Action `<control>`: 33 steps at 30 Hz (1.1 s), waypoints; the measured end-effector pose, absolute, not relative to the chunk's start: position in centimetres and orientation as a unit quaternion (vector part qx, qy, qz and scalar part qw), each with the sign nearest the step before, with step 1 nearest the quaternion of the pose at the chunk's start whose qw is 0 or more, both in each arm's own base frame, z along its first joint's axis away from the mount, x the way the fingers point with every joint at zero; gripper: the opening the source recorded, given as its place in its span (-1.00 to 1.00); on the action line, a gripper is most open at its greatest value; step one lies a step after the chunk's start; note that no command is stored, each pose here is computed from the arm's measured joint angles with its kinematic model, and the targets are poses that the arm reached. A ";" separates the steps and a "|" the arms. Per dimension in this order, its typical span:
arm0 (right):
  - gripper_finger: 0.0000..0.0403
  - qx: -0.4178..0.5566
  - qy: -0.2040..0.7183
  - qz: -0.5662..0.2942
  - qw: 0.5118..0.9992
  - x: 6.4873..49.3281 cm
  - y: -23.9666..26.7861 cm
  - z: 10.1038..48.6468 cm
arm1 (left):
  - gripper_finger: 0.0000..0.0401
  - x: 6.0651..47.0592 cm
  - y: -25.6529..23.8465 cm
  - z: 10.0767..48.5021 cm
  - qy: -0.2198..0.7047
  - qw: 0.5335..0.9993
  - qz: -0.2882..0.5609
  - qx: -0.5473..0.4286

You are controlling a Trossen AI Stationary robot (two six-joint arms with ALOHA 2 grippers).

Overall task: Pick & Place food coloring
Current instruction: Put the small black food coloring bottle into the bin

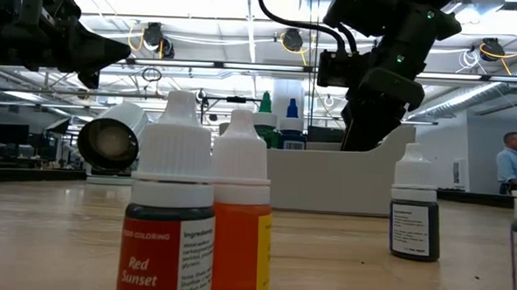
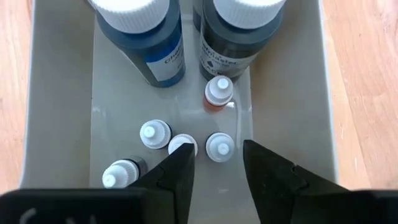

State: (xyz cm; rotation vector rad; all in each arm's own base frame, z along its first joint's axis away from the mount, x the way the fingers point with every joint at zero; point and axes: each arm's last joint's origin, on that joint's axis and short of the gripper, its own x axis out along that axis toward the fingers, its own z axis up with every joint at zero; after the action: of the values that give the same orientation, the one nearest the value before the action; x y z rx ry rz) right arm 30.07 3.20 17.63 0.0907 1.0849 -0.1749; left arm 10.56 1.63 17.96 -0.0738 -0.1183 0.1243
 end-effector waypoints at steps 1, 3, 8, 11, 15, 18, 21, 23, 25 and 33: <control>-0.35 0.043 0.514 -0.082 0.853 30.1 3.2 17.6 | -0.89 10.6 1.6 18.0 -0.059 0.996 0.062 -0.037; -0.33 0.041 0.513 -0.080 0.854 30.1 3.4 17.7 | -0.89 10.6 1.6 18.0 -0.059 0.996 0.062 -0.037; -0.33 0.036 0.492 -0.072 0.867 29.9 3.4 19.2 | -0.89 10.6 1.6 18.0 -0.059 0.996 0.062 -0.037; -0.35 0.018 0.459 -0.055 0.886 29.3 3.5 21.1 | -0.89 10.6 1.6 17.9 -0.058 0.996 0.063 -0.038; -0.41 -0.020 0.381 -0.017 0.924 28.2 4.5 24.5 | -0.89 10.6 1.6 17.9 -0.056 0.996 0.063 -0.038; -0.50 -0.044 0.302 0.014 0.952 26.8 5.5 26.7 | -0.89 10.6 1.6 17.9 -0.055 0.996 0.063 -0.038; -0.67 -0.043 0.221 0.040 0.973 24.9 6.2 27.3 | -0.89 10.6 1.6 17.8 -0.052 0.996 0.063 -0.037; -0.81 -0.029 0.188 0.046 0.981 23.6 6.2 26.8 | -0.89 10.6 1.6 17.7 -0.044 0.996 0.063 -0.037; -0.94 -0.013 0.186 0.048 0.981 22.4 6.1 25.5 | -0.89 10.6 1.6 17.4 -0.029 0.997 0.064 -0.040; -0.99 0.006 0.117 0.075 0.990 19.1 6.3 19.8 | -0.89 10.6 1.7 17.3 -0.027 0.996 0.067 -0.053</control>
State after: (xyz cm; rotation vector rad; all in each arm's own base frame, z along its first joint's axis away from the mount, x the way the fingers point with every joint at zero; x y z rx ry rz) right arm 19.08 6.27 19.83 0.0128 0.2342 0.1509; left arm 10.61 1.66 17.31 -0.1062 -0.0538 0.1350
